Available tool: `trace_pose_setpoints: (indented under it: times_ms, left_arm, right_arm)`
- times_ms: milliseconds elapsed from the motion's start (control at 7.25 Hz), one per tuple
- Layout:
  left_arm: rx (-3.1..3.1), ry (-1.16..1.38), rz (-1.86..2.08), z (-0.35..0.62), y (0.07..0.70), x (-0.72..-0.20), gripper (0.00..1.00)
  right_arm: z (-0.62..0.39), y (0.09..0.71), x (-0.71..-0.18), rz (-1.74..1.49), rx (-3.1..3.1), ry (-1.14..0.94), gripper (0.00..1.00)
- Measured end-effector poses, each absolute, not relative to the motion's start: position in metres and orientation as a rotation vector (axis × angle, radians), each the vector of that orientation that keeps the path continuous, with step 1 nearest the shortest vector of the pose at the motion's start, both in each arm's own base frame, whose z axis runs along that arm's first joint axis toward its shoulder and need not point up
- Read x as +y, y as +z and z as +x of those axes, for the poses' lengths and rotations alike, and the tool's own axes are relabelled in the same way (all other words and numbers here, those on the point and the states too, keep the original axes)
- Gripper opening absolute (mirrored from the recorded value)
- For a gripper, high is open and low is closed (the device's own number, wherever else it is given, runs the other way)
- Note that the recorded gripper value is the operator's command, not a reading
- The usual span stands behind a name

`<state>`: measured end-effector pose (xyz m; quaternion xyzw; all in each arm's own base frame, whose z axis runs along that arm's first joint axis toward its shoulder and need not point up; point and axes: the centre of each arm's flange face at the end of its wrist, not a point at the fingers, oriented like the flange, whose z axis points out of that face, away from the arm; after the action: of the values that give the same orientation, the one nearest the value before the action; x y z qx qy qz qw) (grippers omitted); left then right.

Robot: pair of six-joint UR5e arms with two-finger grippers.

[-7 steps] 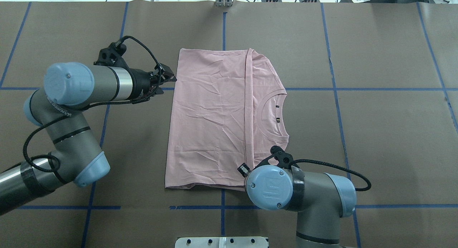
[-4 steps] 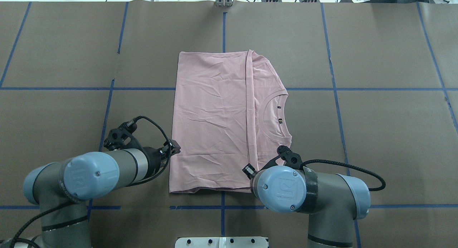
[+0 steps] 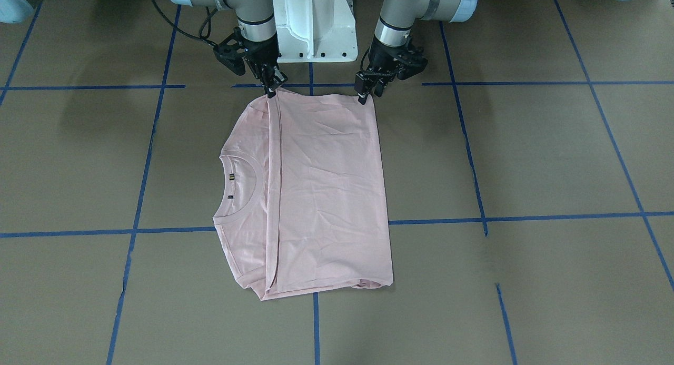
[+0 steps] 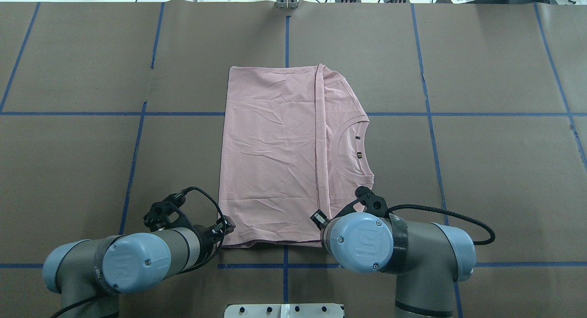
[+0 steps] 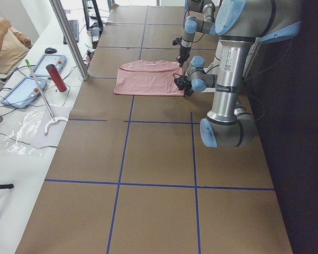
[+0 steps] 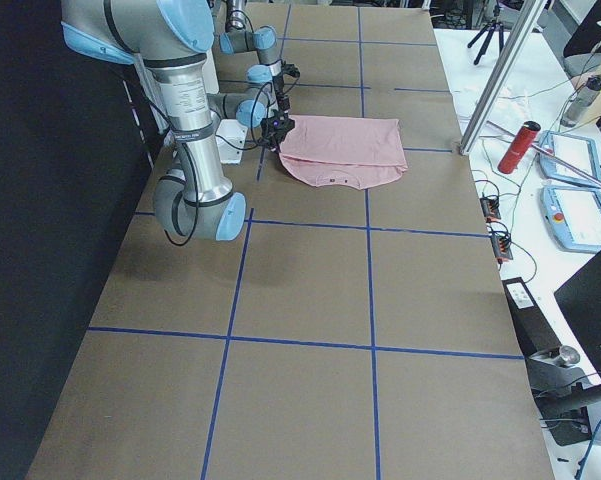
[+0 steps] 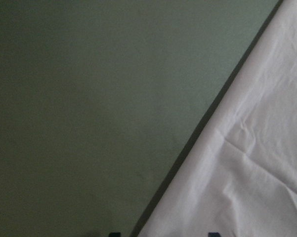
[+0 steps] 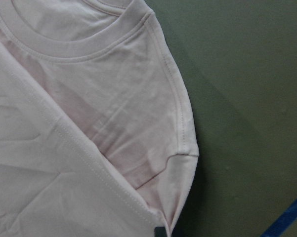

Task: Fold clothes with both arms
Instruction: 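Move the left gripper down to the shirt's near corner beside the right gripper, then grasp the near edge with both grippers and fold it away from the robot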

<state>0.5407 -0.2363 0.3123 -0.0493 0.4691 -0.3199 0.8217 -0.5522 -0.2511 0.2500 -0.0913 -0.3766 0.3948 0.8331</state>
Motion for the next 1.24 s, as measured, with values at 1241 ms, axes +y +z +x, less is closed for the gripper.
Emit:
trace_pose_setpoints:
  times_ms: [1241]
  left_arm:
    - [1.026,-0.684,-0.108,0.541,0.297,-0.240,0.00]
  right_arm:
    - [-0.551,0.250,-0.253,-0.190,-0.799,0.835,0.00]
